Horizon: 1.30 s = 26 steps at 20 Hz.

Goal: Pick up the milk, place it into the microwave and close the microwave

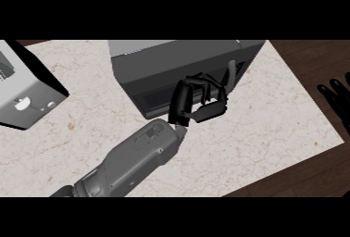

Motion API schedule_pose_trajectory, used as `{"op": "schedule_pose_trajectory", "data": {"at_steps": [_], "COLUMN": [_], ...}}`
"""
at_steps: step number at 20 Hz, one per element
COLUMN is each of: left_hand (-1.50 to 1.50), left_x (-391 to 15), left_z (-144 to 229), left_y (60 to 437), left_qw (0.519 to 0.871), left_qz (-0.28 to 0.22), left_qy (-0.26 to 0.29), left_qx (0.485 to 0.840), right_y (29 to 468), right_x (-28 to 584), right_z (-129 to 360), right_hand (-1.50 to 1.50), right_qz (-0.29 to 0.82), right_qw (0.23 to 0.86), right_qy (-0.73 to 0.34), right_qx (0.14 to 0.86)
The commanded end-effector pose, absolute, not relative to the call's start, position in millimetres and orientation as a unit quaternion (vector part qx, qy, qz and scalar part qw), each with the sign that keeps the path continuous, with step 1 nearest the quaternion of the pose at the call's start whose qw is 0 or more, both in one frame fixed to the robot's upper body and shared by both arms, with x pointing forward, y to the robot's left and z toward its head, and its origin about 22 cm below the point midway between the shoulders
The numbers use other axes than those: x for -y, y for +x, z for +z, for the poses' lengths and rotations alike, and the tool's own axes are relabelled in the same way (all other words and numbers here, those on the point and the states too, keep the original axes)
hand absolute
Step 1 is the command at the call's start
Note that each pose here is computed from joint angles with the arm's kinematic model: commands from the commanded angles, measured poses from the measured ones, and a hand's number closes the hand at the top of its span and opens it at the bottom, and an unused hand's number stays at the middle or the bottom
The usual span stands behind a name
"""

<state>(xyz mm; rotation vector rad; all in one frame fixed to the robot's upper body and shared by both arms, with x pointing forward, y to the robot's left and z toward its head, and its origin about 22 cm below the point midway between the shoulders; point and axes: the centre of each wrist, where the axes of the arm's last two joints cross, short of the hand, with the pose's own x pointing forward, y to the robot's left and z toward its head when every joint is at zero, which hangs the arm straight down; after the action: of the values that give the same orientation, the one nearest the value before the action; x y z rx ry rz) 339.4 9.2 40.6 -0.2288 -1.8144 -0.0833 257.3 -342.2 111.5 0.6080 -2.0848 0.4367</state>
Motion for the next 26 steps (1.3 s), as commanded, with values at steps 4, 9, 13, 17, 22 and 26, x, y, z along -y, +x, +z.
{"op": "schedule_pose_trajectory", "data": {"at_steps": [4,9,13,17,22,26], "left_hand": [1.5,1.5,1.5,1.5,1.5,1.5], "left_x": [-13.7,-15.5,-14.3,-14.8,-13.9,-15.1], "left_z": [51.0,46.6,47.7,46.4,51.4,43.4], "left_y": [360.1,360.4,361.2,361.0,364.5,361.1], "left_qw": [0.599,0.599,0.591,0.586,0.584,0.585], "left_qz": [-0.016,-0.009,-0.009,-0.002,0.008,0.005], "left_qy": [-0.089,-0.085,-0.087,-0.091,-0.091,-0.088], "left_qx": [0.795,0.796,0.802,0.805,0.807,0.806], "right_y": [258.9,260.0,261.2,261.7,261.1,260.2], "right_x": [346.0,350.0,351.5,352.8,359.4,358.7], "right_z": [122.5,128.9,135.9,138.2,144.9,145.1], "right_hand": [-1.5,-1.5,-1.5,-1.5,-1.5,-1.5], "right_qz": [0.178,0.174,0.176,0.174,0.175,0.173], "right_qw": [0.448,0.441,0.442,0.445,0.447,0.445], "right_qy": [0.245,0.248,0.246,0.246,0.241,0.252], "right_qx": [0.841,0.845,0.845,0.843,0.844,0.842]}}
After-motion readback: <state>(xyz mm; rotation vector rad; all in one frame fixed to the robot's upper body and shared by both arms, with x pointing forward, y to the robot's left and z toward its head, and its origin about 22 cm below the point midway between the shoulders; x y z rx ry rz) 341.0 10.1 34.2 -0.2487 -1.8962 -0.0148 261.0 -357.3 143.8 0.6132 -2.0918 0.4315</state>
